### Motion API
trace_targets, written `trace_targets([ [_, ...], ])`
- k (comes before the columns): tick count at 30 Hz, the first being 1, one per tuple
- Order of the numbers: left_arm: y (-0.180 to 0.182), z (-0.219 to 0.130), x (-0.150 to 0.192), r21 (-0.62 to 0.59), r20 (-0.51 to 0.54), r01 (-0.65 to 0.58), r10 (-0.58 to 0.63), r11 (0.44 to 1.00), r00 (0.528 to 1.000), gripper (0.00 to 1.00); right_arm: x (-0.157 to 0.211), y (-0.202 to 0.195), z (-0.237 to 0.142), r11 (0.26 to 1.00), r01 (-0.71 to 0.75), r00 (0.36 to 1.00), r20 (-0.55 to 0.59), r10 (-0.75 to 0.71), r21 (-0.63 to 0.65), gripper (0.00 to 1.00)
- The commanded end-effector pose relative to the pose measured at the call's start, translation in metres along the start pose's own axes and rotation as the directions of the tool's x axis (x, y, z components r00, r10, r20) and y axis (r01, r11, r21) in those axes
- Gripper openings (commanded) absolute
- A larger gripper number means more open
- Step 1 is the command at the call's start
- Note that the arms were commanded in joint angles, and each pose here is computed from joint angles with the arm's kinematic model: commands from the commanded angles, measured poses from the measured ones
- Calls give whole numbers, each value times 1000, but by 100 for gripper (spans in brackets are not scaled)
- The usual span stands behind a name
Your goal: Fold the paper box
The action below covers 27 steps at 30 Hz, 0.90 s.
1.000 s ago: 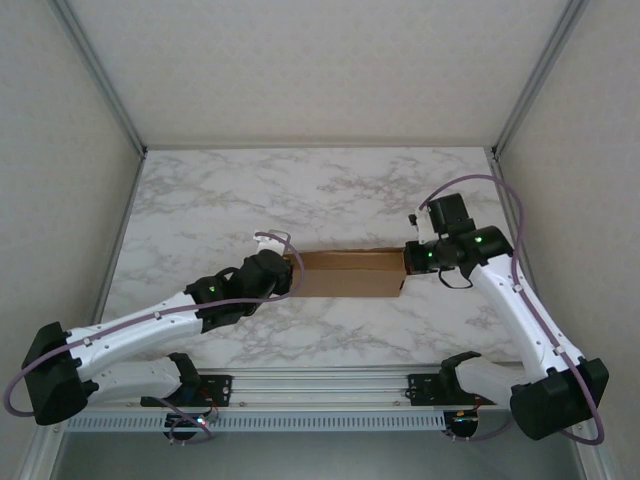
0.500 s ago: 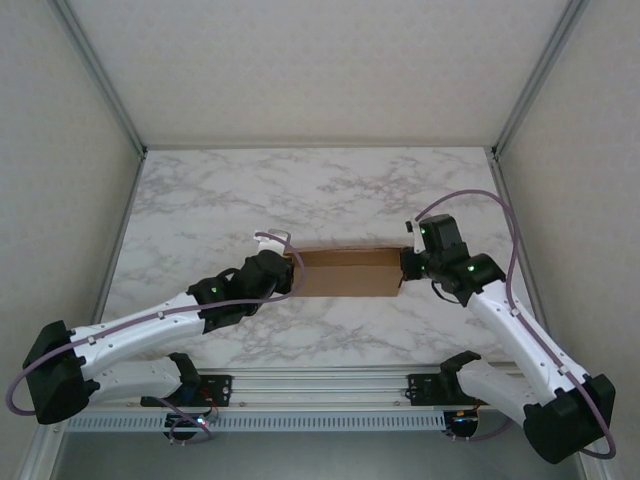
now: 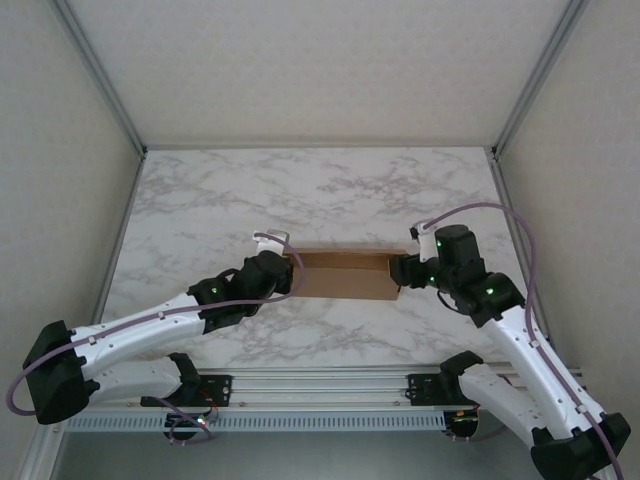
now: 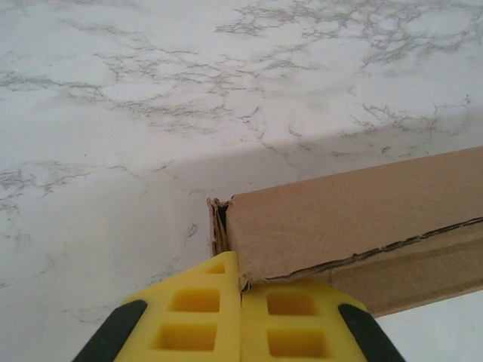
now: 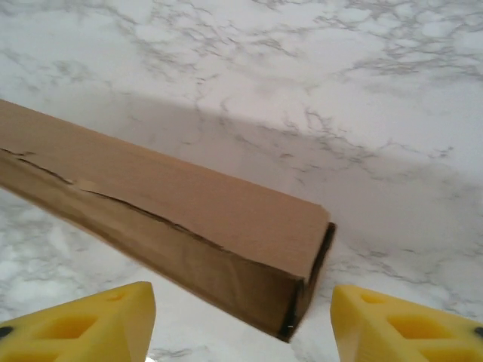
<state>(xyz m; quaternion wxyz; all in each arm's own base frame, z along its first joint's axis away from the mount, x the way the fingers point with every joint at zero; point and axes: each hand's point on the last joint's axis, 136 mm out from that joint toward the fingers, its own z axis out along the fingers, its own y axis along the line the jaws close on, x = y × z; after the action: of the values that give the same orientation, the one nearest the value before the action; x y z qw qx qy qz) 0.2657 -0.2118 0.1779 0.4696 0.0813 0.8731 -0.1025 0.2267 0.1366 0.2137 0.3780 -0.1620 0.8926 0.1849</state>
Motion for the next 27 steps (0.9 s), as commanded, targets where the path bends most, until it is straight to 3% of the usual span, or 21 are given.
trace_targets([
  [1,21,5,47,-71,-158,-78,66,994,985,6,-29,17,-21,997,4,992,126,6,-77,68],
  [5,20,5,46,-65,-153,-69,58,996,986,6,-43,-6,-22,989,-147,977,160,140,33,64],
  [10,18,5,44,-59,-144,-62,53,996,988,6,-44,-30,-6,944,-292,955,100,279,156,52],
  [18,17,3,42,-40,-122,-29,24,999,992,7,-18,-42,28,927,-310,948,-1,317,211,39],
  [27,6,-15,22,52,-69,43,-39,998,997,29,19,-44,38,925,-318,941,-51,335,209,29],
])
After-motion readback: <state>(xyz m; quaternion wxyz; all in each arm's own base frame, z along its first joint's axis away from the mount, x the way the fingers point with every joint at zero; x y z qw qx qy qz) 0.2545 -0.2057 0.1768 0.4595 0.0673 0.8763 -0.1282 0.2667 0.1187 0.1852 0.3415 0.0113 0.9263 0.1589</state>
